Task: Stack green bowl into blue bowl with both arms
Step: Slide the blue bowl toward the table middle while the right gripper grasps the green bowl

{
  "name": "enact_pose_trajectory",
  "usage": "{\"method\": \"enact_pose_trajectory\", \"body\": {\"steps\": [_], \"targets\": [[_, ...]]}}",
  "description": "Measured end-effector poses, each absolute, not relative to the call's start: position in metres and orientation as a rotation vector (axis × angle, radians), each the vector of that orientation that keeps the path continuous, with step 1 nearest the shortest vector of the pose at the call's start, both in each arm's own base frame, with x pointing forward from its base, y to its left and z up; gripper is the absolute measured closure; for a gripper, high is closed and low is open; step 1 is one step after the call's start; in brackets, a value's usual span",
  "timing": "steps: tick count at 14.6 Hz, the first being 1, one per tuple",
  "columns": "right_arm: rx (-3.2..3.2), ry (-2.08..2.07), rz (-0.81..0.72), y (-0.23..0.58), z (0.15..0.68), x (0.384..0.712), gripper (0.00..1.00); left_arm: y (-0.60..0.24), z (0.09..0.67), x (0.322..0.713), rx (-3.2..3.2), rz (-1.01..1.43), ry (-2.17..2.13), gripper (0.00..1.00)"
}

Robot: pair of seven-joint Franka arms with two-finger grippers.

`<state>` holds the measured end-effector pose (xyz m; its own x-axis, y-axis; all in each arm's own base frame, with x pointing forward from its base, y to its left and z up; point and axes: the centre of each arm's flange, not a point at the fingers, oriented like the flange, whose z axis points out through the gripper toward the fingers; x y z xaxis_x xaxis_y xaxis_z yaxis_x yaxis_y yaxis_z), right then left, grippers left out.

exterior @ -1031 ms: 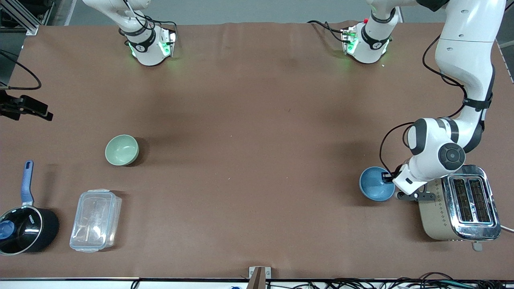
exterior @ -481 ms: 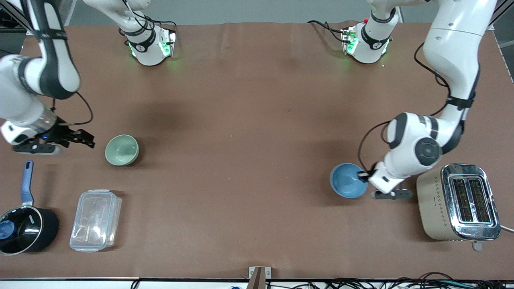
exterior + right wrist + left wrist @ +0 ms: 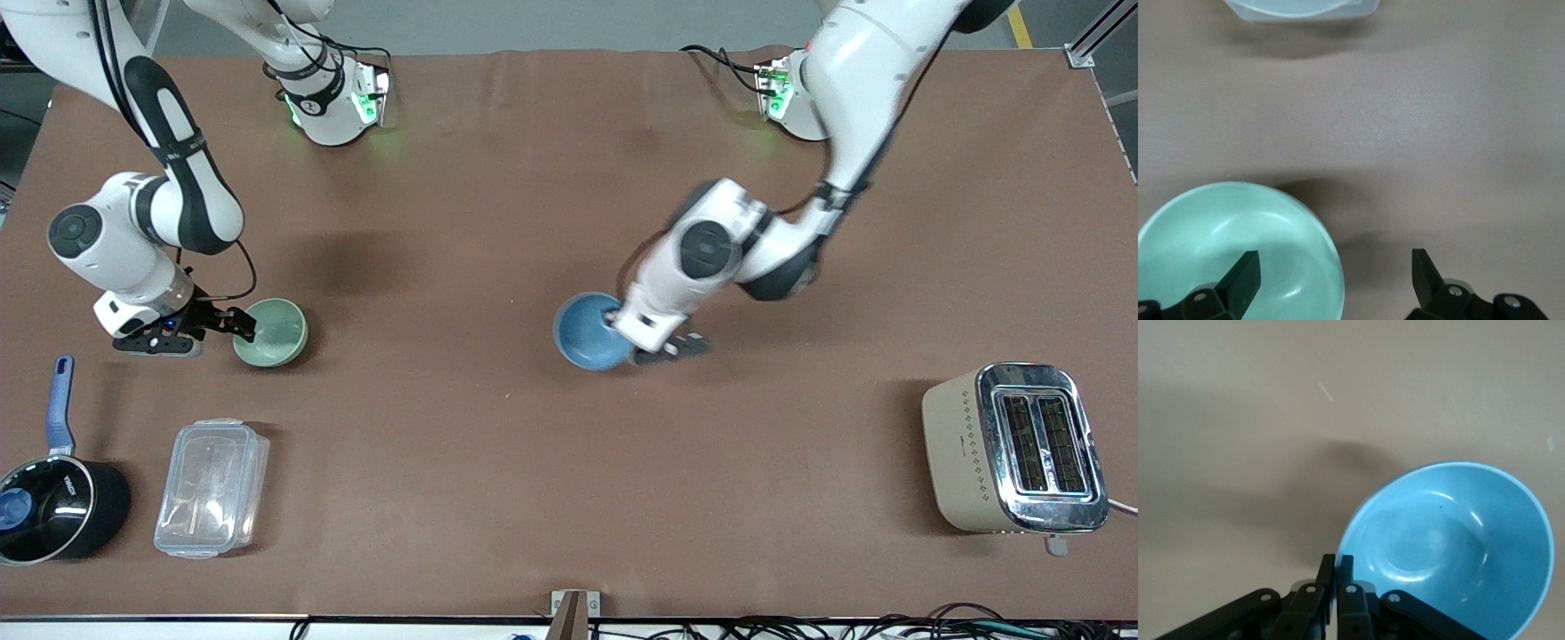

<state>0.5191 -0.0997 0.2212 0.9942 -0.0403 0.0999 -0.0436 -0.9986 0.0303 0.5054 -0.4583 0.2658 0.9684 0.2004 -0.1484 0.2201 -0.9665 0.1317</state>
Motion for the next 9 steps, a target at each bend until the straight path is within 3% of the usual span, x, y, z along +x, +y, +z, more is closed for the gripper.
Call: {"method": "enact_pose_trajectory", "body": {"steps": [4,5,9], "targets": [[3.102,-0.064,0.147,-0.098,0.202,0.509,0.02,-0.504,0.222,0.477,2.950,-0.228,0.297,0.93],[3.103,-0.064,0.143,-0.098,0.202,0.508,0.12,-0.506,0.215,0.476,2.950,-0.228,0.302,0.89],[3.105,-0.064,0.134,-0.097,0.200,0.506,0.56,-0.493,0.234,0.506,2.936,-0.141,0.364,0.48]]}}
